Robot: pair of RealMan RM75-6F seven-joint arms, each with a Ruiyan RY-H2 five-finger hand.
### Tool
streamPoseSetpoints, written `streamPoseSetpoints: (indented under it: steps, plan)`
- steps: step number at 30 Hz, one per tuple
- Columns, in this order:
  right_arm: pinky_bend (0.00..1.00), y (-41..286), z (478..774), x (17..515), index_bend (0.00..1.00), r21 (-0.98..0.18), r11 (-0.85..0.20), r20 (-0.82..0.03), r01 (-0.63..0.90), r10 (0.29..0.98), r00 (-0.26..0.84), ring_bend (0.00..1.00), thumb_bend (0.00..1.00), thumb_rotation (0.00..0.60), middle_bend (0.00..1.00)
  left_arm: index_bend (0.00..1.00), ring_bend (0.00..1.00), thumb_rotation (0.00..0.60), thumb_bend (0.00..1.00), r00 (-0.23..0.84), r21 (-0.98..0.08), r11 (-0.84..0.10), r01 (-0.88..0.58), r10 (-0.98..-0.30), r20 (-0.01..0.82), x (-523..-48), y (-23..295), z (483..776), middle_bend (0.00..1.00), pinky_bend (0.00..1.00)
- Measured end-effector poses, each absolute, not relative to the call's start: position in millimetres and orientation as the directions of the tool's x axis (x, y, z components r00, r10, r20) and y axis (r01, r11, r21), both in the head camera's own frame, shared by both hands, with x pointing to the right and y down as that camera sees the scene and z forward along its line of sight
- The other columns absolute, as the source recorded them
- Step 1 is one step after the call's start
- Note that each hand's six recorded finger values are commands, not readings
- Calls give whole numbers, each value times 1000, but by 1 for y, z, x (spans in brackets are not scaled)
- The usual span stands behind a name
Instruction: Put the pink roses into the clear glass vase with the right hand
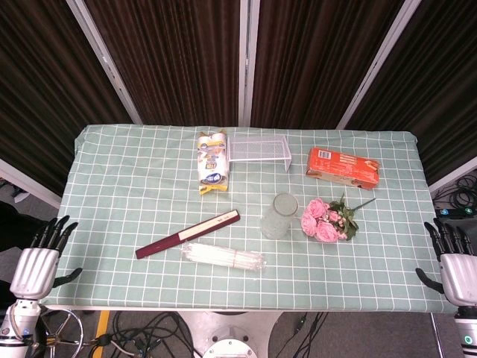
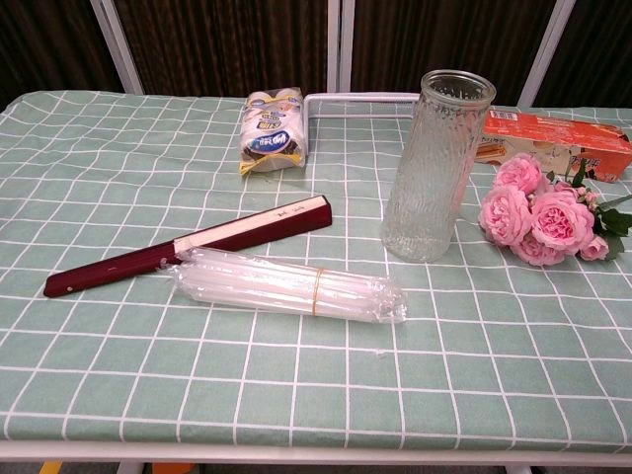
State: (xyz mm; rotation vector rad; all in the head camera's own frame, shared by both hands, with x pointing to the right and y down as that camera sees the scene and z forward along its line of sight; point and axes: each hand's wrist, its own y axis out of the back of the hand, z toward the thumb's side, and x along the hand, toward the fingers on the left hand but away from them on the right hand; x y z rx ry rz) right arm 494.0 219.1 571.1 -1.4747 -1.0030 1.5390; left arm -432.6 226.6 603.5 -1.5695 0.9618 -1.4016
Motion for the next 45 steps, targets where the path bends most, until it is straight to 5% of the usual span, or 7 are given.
streamPoseSetpoints:
  steps: [25, 45]
  plan:
    - [0, 208, 573, 492, 0, -913, -408, -408, -14, 913, -23, 0, 114, 600, 0, 113, 5, 600, 0, 98, -933, -357, -49, -931, 351, -426, 225, 601, 25, 146]
    - [0, 177, 619, 456, 0, -852, -512, -519, -111, 854, 43, 0, 93, 600, 0, 113, 5, 600, 0, 104, -935, -352, -53, -933, 345, -423, 223, 597, 25, 146]
